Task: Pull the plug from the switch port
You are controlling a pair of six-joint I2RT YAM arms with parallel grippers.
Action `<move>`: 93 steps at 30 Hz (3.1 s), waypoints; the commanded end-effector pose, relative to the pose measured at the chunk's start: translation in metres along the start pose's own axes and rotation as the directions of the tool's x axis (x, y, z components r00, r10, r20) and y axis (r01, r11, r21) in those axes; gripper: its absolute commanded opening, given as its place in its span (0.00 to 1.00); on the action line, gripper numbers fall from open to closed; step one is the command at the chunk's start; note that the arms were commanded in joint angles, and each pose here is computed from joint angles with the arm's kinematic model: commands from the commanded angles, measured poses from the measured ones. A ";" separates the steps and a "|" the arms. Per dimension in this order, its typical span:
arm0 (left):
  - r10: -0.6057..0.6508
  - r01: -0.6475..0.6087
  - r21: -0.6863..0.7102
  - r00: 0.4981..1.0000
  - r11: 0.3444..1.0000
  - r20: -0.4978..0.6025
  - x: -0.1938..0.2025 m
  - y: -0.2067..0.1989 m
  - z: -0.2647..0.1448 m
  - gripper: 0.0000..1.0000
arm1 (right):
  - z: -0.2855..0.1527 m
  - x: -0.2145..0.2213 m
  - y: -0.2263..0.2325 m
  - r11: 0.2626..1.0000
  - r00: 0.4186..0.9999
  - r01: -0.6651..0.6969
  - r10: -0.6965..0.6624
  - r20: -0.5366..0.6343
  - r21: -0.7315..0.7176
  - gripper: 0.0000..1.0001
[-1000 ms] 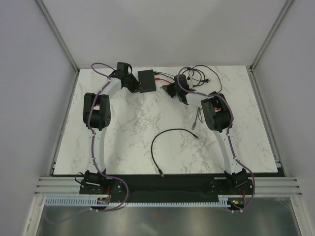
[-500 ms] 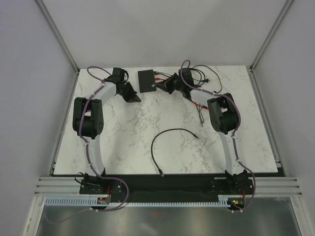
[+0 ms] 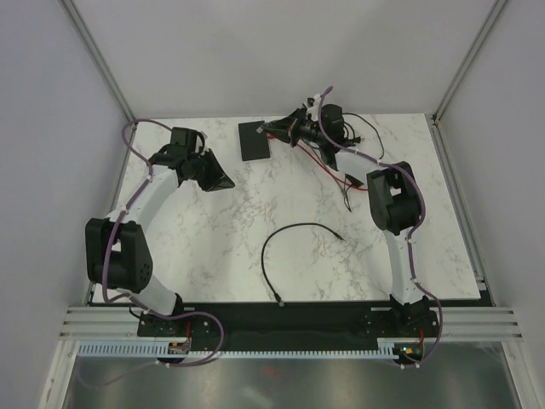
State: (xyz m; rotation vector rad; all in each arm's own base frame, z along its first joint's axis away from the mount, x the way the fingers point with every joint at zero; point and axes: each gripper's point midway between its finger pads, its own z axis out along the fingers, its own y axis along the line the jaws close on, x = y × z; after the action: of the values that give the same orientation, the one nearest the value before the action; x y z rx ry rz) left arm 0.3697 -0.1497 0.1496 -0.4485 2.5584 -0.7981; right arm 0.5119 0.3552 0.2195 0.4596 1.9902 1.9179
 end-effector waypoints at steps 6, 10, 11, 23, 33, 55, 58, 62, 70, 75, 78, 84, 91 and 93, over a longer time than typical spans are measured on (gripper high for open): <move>0.084 -0.086 0.062 0.996 0.994 0.040 0.007 -0.016 -0.037 0.13 | -0.034 -0.005 0.129 0.922 0.950 0.306 -0.311 0.015 -0.237 0.00; 0.087 -0.090 0.066 0.995 0.994 0.044 0.005 -0.018 -0.038 0.13 | -0.046 0.001 0.160 0.852 0.916 0.382 -0.401 0.023 -0.358 0.00; 0.086 -0.089 0.065 0.995 0.994 0.045 0.005 -0.018 -0.039 0.13 | -0.046 0.000 0.162 0.851 0.920 0.371 -0.391 0.022 -0.373 0.00; 0.084 -0.087 0.062 0.996 0.994 0.038 0.010 -0.015 -0.039 0.13 | -0.062 0.014 0.200 0.782 0.899 0.396 -0.437 0.029 -0.481 0.00; 0.077 -0.078 0.054 0.997 0.995 0.026 0.008 -0.012 -0.032 0.13 | -0.079 0.084 0.184 0.885 0.876 0.452 -0.464 -0.130 -0.109 0.00; 0.058 -0.058 0.030 0.998 0.998 -0.010 0.021 0.000 -0.029 0.13 | -0.181 0.271 0.079 0.879 0.957 0.137 0.001 -0.289 0.457 0.00; 0.076 -0.076 -0.029 0.997 0.997 -0.006 0.027 0.015 -0.032 0.14 | -0.181 0.282 0.073 0.871 0.956 0.109 0.041 -0.292 0.479 0.00; 0.077 -0.077 -0.022 0.997 0.997 0.002 0.033 0.015 -0.038 0.14 | -0.168 0.304 0.063 0.871 0.934 0.123 0.060 -0.353 0.476 0.00; 0.089 -0.089 0.005 0.996 0.996 0.026 0.040 0.009 -0.054 0.14 | -0.131 0.312 0.032 0.866 0.908 0.122 0.100 -0.406 0.485 0.00; 0.117 -0.115 -0.033 0.990 0.993 0.075 0.039 0.015 -0.068 0.15 | -0.125 0.333 -0.001 0.838 0.858 0.138 0.165 -0.487 0.528 0.00; 0.124 -0.121 -0.045 0.989 0.992 0.079 0.038 0.018 -0.068 0.15 | -0.123 0.350 -0.021 0.822 0.815 0.143 0.218 -0.537 0.552 0.00; 0.131 -0.128 -0.047 0.989 0.991 0.068 0.038 0.018 -0.065 0.15 | -0.123 0.378 -0.049 0.783 0.737 0.128 0.336 -0.587 0.609 0.01; 0.132 -0.128 -0.059 0.989 0.990 0.063 0.037 0.021 -0.063 0.15 | -0.123 0.384 -0.070 0.757 0.701 0.124 0.391 -0.597 0.642 0.14; 0.138 -0.134 -0.063 0.988 0.989 0.068 0.036 0.022 -0.063 0.15 | -0.126 0.386 -0.075 0.749 0.688 0.120 0.410 -0.599 0.651 0.25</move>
State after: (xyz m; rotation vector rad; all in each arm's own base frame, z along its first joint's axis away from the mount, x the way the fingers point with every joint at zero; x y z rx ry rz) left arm 0.3036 -0.1256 0.1760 -0.3558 2.5152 -0.6964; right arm 0.1176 0.4158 0.1390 0.0313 3.2673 1.4679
